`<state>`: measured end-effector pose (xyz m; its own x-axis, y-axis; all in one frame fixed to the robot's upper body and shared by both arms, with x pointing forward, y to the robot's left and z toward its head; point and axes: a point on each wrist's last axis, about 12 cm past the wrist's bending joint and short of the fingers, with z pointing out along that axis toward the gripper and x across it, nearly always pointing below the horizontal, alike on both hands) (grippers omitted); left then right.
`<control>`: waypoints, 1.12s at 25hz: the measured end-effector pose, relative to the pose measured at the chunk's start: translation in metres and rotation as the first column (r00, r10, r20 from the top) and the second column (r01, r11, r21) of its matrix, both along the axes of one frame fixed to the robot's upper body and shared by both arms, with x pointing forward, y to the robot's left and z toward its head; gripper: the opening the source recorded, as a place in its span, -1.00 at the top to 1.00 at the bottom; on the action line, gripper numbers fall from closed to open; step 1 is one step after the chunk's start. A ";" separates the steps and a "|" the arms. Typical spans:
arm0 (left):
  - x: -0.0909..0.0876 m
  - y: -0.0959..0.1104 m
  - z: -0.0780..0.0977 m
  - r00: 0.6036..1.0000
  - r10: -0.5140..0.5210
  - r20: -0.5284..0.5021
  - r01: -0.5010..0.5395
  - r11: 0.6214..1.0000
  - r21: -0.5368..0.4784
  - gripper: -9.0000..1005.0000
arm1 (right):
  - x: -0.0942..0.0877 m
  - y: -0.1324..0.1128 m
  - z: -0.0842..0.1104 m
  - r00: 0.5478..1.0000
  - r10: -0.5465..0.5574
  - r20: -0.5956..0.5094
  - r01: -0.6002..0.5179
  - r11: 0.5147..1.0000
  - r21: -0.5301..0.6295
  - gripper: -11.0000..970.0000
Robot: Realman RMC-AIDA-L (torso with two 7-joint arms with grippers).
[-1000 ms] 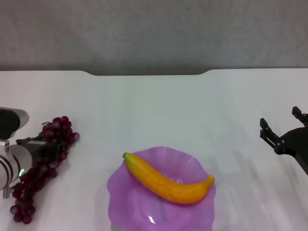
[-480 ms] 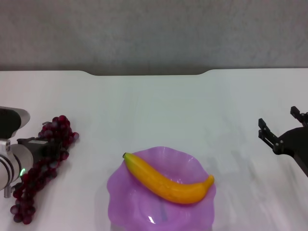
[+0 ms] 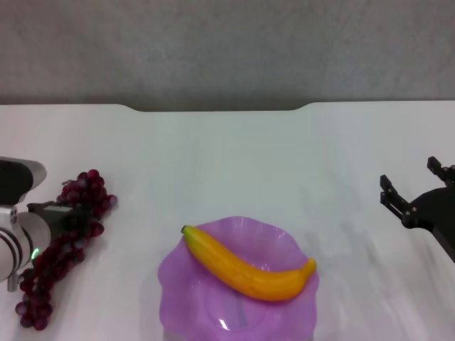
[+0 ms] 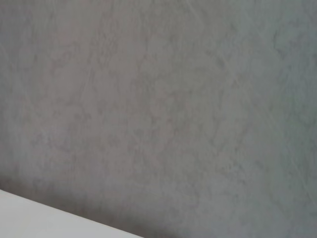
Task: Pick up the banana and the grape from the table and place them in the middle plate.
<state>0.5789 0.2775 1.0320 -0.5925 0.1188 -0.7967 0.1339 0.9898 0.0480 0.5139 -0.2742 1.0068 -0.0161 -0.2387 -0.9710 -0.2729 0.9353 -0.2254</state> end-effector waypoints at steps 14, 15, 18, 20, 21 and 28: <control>-0.007 -0.010 0.020 0.996 -0.039 0.079 0.041 0.999 -0.024 0.37 | -0.001 0.000 0.000 1.000 0.001 0.002 -0.001 1.000 0.000 -0.85; -0.008 -0.010 0.020 0.996 -0.039 0.081 0.041 0.999 -0.024 0.37 | -0.001 0.000 0.000 1.000 0.001 0.002 -0.001 1.000 0.000 -0.85; -0.009 -0.010 0.023 0.995 -0.041 0.089 0.044 0.999 -0.025 0.37 | -0.001 0.000 0.000 1.000 0.000 0.003 0.000 1.000 0.001 -0.85; -0.010 -0.011 0.027 0.995 -0.046 0.094 0.049 0.998 -0.027 0.38 | -0.001 0.000 0.000 1.000 0.000 0.003 0.000 1.000 0.001 -0.85; -0.010 -0.011 0.029 0.994 -0.048 0.096 0.050 0.998 -0.027 0.38 | -0.001 0.000 0.000 1.000 0.000 0.003 0.000 1.000 0.001 -0.85; -0.014 -0.017 0.053 0.990 -0.093 0.109 0.095 0.995 -0.009 0.40 | -0.001 0.000 -0.001 1.000 0.002 -0.002 -0.002 1.000 -0.001 -0.85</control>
<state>0.5644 0.2609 1.0848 -0.4898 0.1581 -0.8574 0.2212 0.9738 0.0532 0.5128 -0.2741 1.0062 -0.0173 -0.2400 -0.9706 -0.2756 0.9343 -0.2261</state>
